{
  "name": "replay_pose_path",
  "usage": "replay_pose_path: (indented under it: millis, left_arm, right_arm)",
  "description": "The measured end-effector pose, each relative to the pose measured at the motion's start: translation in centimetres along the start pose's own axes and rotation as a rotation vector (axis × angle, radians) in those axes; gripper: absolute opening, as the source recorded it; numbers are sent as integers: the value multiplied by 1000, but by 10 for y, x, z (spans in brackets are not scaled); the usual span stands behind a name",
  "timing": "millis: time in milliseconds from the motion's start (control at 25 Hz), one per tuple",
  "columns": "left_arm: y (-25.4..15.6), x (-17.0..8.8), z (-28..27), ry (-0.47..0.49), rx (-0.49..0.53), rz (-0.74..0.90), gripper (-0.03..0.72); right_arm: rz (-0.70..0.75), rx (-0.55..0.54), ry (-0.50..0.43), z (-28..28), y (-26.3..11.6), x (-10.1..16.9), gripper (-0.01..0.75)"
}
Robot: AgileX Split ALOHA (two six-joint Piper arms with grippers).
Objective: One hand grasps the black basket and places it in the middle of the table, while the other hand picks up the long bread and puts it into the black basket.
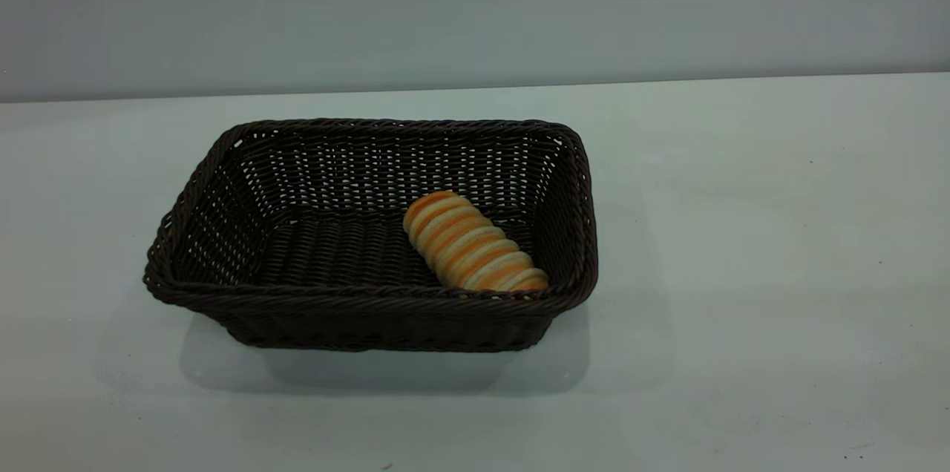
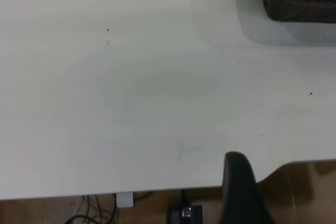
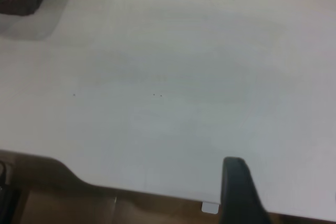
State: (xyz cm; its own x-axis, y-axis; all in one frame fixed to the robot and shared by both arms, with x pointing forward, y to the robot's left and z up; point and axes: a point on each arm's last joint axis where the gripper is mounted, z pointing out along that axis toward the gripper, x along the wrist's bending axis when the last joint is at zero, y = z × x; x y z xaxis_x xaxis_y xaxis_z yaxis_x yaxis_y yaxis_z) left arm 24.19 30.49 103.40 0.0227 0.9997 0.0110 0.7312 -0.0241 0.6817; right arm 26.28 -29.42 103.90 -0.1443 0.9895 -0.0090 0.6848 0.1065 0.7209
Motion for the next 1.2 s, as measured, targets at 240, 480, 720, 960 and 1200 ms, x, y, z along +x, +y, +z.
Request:
replay_pose_path:
  millis: [240,480,720,960,1200]
  left_arm:
    - [0,0,0,-1,-1,0,503]
    - [-3,0,-3,23,-30,-28,503]
    - [-12,0,-10,35,-109,-47,503]
    - [-15,-1,-13,32,-142,-47,503]
    - [-15,-1,-13,31,-142,-48,503]
  right_arm:
    - [0,0,0,0,0,0,420]
    - [56,-34,-57,-4,-3,-1,420]
    - [86,-112,-94,-12,-10,0,420]
    - [87,-115,-90,-12,-11,1,420]
    - [89,-115,-86,-12,-10,1,420]
